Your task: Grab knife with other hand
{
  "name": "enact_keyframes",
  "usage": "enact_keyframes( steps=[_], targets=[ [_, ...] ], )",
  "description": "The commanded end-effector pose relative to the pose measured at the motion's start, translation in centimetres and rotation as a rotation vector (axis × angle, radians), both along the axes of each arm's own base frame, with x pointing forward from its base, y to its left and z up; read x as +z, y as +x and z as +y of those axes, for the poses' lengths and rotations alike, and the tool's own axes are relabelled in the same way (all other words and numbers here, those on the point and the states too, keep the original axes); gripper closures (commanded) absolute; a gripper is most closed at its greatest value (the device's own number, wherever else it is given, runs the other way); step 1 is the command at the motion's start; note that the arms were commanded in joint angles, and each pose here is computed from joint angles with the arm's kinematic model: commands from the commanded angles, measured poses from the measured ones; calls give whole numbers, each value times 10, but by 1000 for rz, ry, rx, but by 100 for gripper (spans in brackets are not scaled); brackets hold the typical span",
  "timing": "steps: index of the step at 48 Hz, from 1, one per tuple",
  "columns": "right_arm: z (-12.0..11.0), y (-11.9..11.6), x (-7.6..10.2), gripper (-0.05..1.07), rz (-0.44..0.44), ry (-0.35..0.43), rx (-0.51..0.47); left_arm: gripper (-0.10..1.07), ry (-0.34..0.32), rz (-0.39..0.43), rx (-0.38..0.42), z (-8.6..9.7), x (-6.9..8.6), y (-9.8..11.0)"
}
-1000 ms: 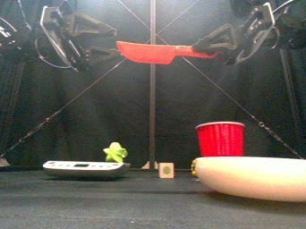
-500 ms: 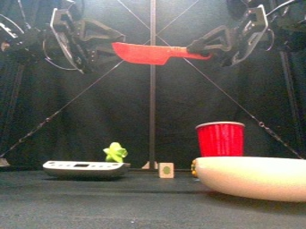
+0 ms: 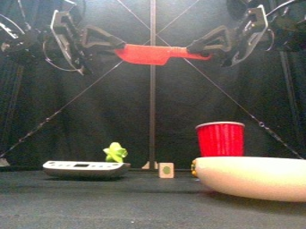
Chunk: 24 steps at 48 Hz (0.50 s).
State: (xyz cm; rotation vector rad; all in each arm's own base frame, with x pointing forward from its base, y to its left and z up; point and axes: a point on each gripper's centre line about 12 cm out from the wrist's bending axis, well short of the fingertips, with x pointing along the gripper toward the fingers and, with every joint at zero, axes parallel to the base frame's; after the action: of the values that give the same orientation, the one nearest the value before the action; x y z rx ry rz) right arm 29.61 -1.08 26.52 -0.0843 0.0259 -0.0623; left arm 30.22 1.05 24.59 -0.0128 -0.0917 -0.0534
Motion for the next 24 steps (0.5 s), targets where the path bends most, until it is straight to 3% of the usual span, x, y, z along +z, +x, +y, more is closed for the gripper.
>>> enact_keyframes(
  steps=[1,24],
  targets=[
    [-1,2,13,64,-43,3,-4,30,2,-26,1,0,8,4],
    [-1,2,12,64,-40,3,-4,64,2,-22,4,1,7,3]
  ],
)
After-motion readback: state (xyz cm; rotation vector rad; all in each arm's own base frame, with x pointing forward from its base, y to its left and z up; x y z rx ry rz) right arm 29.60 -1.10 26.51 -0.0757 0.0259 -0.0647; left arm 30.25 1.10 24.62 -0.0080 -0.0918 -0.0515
